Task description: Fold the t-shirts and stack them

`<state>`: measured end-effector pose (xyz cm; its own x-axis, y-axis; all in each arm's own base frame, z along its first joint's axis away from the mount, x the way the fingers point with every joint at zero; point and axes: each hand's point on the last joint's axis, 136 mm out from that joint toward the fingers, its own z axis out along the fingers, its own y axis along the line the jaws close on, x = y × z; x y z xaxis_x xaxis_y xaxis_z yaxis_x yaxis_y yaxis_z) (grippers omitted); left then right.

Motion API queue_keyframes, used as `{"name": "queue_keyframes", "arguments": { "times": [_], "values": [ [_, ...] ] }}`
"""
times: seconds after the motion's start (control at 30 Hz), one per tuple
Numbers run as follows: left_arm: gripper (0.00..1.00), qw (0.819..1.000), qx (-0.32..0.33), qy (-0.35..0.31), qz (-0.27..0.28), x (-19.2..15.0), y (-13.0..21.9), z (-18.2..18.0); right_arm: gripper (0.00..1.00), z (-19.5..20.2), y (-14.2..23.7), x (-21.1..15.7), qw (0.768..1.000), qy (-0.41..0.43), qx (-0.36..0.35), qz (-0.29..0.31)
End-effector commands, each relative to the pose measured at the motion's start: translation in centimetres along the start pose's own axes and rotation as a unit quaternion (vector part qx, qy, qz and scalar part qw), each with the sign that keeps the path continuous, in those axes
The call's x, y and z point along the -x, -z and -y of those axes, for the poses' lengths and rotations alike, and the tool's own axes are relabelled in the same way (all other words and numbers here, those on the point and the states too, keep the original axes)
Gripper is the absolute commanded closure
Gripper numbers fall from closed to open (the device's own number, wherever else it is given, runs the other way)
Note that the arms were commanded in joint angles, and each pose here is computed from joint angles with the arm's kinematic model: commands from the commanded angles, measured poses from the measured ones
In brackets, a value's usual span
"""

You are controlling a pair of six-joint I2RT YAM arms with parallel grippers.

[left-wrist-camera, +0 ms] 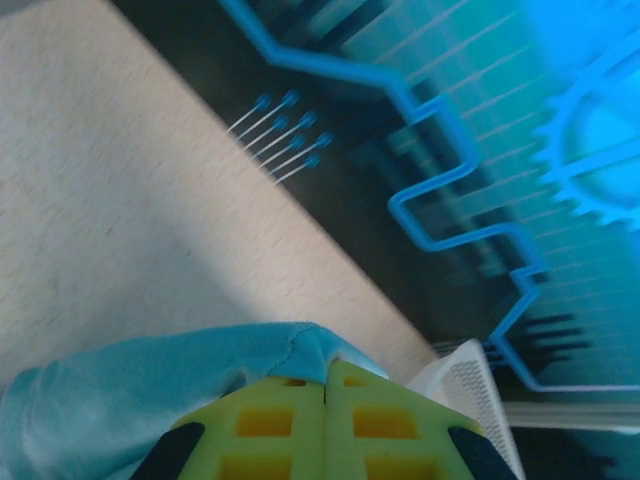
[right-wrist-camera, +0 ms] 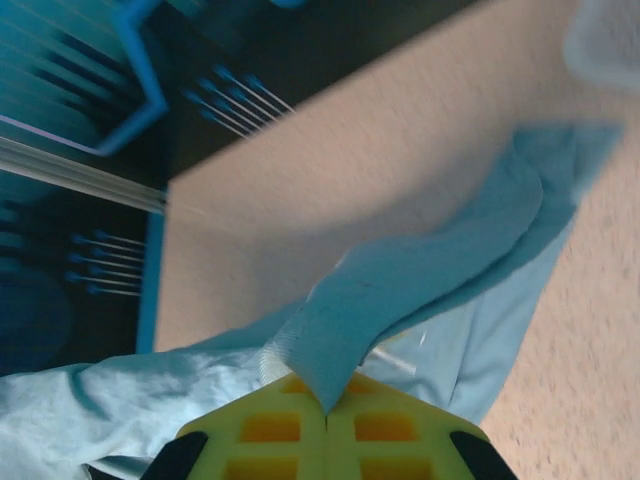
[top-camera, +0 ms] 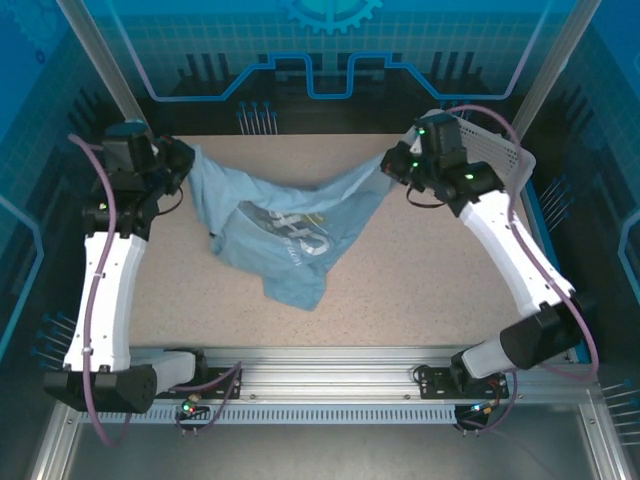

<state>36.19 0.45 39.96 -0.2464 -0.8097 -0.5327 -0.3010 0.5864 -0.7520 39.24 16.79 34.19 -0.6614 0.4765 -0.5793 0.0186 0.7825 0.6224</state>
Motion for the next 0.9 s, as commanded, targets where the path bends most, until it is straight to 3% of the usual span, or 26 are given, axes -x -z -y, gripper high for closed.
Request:
{"name": "queue_keyframes", "arguments": {
  "times": [0.0,0.23,0.33,0.47,0.63,0.73,0.87],
  "values": [
    [1.0,0.993,-0.066,0.002,0.095,4.0,6.0,3.6,1.0,-3.2,6.7,4.2,0.992,0.071,0.047,0.096],
    [1.0,0.958,-0.119,-0.014,0.26,8.0,18.1,4.9,1.0,-5.4,17.3,6.7,0.973,0.081,0.1,0.194],
    [1.0,0.957,-0.106,-0.021,0.271,9.1,19.0,5.7,1.0,-6.0,17.8,7.2,0.972,0.069,0.118,0.192],
    [1.0,0.971,-0.087,0.005,0.222,9.1,13.9,6.2,1.0,-7.1,14.3,8.3,0.973,0.047,0.147,0.169],
    [1.0,0.99,-0.047,0.049,0.124,8.7,2.7,5.2,1.0,-8.9,5.6,10.1,0.977,0.018,0.186,0.101],
    [1.0,0.991,-0.051,0.093,0.079,9.5,-3.0,3.9,1.0,-9.7,0.5,11.2,0.976,0.007,0.205,0.072],
    [1.0,0.986,-0.096,0.129,0.048,12.1,-7.3,4.0,1.0,-10.8,-3.5,13.1,0.974,0.011,0.218,0.058]
  ]
}}
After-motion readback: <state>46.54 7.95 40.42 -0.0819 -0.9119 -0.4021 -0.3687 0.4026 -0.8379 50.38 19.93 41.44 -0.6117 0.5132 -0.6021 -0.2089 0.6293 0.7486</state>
